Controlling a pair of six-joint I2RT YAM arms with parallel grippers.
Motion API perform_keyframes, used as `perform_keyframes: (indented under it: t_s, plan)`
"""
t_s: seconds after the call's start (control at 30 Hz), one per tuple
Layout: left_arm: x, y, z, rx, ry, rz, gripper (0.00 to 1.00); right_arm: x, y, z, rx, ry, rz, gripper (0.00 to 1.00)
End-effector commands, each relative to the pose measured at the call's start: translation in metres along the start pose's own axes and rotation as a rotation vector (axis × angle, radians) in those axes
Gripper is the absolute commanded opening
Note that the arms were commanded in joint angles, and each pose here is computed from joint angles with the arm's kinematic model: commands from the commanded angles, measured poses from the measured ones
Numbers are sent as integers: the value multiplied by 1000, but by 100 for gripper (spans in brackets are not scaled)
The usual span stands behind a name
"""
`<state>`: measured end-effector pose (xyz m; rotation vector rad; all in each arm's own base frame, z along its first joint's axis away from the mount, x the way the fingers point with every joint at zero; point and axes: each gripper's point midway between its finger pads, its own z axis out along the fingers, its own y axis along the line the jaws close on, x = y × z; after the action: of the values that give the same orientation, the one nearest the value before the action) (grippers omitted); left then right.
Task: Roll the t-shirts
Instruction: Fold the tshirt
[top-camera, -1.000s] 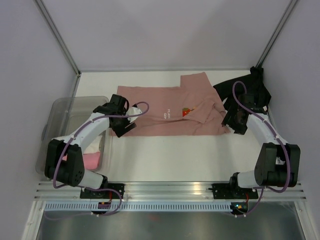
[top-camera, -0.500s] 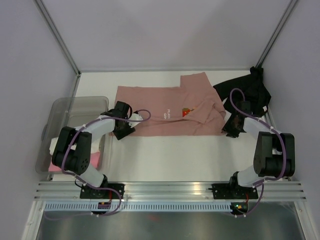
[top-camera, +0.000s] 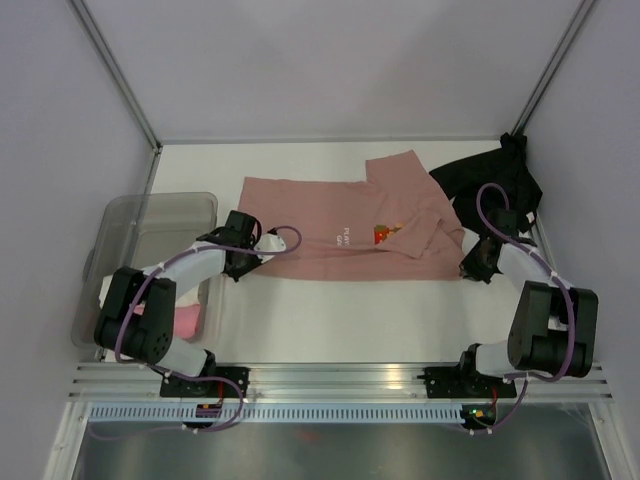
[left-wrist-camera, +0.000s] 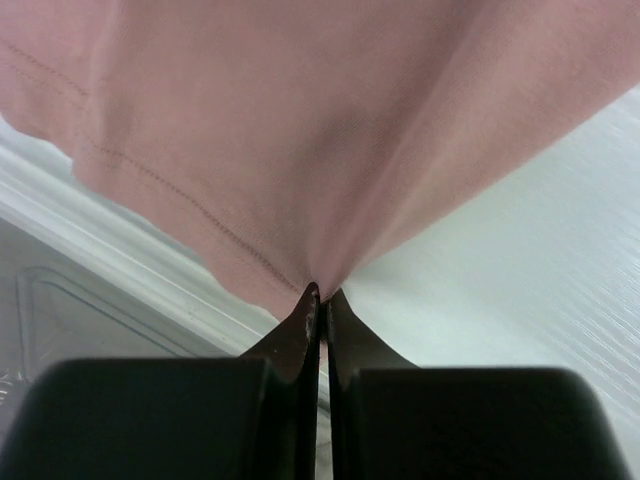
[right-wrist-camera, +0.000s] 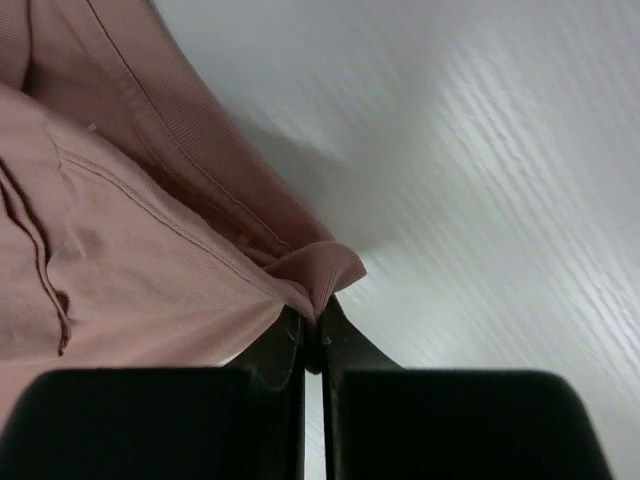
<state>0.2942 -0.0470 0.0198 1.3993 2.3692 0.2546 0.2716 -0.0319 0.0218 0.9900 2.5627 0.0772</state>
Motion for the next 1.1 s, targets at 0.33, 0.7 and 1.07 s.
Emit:
perform_keyframes:
  t_s: [0.33, 0.7, 1.07]
  plan:
    - [11, -89, -59, 232, -32, 19, 2, 17, -55, -44, 151, 22, 265, 0]
    - [37, -117, -67, 328, 50, 44, 6, 42, -99, -54, 333, 5, 417, 3]
    - [-6, -74, -113, 245, -52, -10, 65, -9, -91, -86, 313, -133, 351, 66]
